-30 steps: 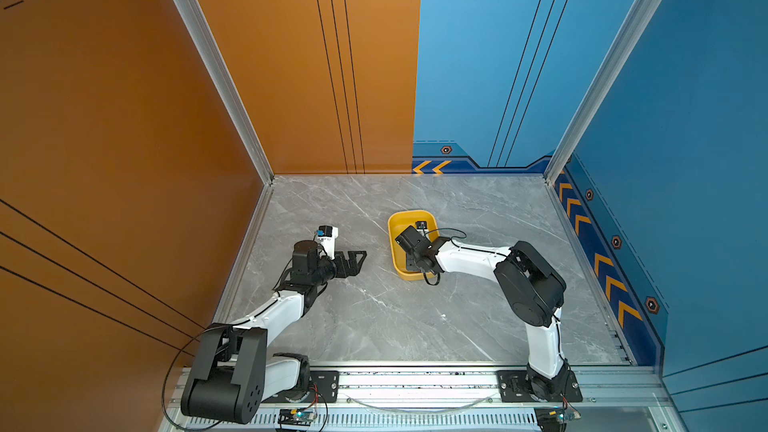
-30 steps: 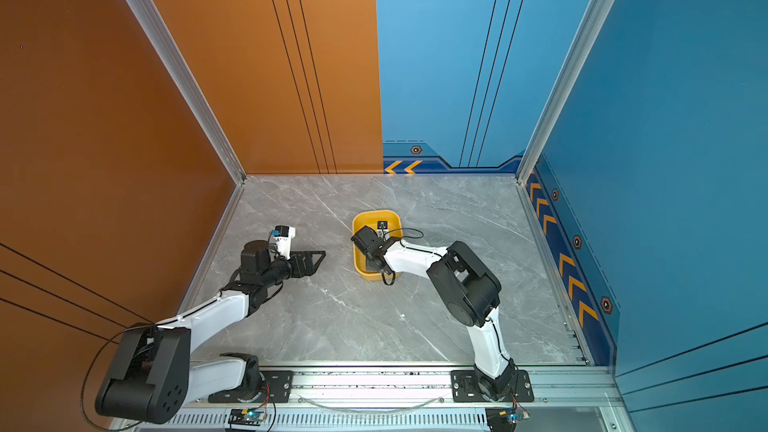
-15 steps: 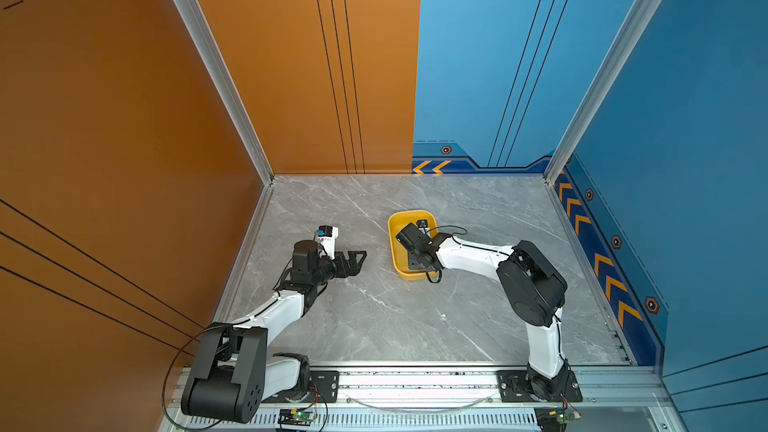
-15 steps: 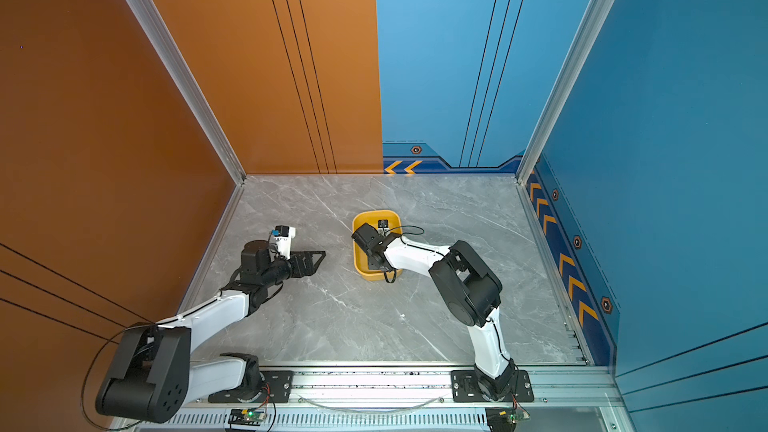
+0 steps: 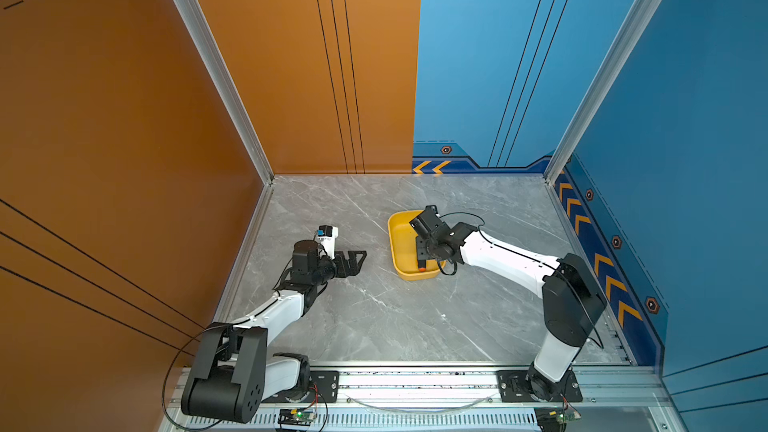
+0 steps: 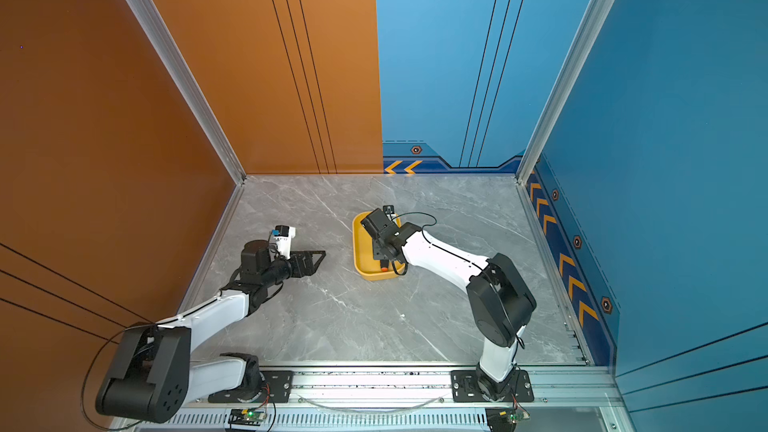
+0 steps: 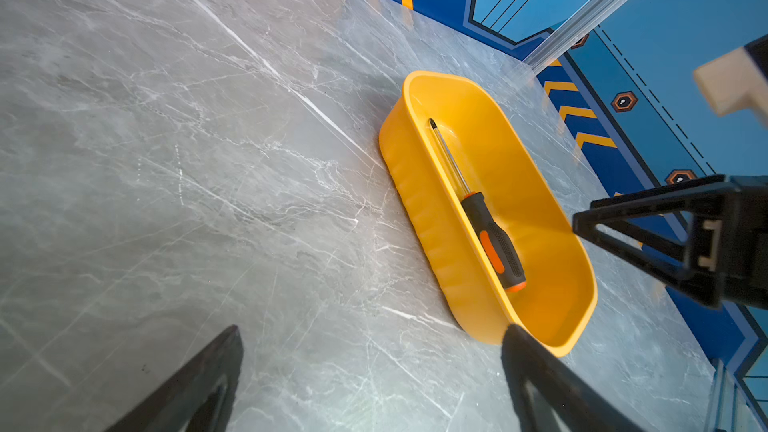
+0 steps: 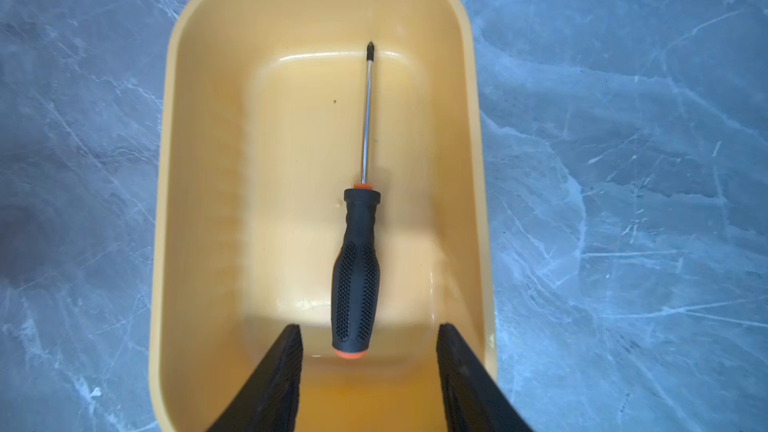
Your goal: Put the screwdriver in the bin
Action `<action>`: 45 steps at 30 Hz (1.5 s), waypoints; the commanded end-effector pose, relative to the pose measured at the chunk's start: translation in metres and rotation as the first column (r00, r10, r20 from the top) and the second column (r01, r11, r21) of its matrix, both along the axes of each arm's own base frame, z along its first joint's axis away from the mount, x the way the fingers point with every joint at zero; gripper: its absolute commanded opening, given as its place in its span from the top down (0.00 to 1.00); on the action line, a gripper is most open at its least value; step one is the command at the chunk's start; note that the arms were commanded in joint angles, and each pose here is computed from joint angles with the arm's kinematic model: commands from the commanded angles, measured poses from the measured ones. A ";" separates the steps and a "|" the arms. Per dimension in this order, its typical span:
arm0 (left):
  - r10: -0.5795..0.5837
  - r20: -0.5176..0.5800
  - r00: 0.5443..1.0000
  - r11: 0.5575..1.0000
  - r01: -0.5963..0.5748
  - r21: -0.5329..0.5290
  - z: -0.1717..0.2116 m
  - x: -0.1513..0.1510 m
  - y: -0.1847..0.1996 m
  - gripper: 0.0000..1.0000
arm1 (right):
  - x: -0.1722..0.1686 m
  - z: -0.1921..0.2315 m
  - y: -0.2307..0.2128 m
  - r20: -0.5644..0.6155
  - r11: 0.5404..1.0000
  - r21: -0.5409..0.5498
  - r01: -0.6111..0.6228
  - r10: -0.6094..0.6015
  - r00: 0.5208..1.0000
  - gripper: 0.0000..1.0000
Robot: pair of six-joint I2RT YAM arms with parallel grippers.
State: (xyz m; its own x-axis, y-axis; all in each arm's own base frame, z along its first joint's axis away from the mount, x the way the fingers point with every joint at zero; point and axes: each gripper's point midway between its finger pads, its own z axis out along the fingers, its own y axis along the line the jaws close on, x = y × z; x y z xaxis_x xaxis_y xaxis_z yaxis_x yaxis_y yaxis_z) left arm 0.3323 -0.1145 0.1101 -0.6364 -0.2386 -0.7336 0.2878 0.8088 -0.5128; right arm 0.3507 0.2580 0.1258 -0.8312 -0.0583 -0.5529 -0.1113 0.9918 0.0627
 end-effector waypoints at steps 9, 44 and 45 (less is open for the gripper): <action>0.004 0.020 1.000 1.000 -0.004 0.012 0.012 0.007 0.003 0.02 | -0.024 0.043 -0.111 0.170 0.994 -0.105 -0.040 0.057 0.984 0.47; 0.188 0.437 0.880 0.814 -0.388 0.431 0.054 0.010 0.087 0.02 | 0.018 0.000 -0.272 0.526 0.962 0.032 0.272 -0.248 0.813 0.41; 0.190 0.438 0.879 0.807 -0.394 0.439 0.052 0.012 0.089 0.02 | 0.020 -0.002 -0.274 0.531 0.960 0.025 0.278 -0.248 0.810 0.41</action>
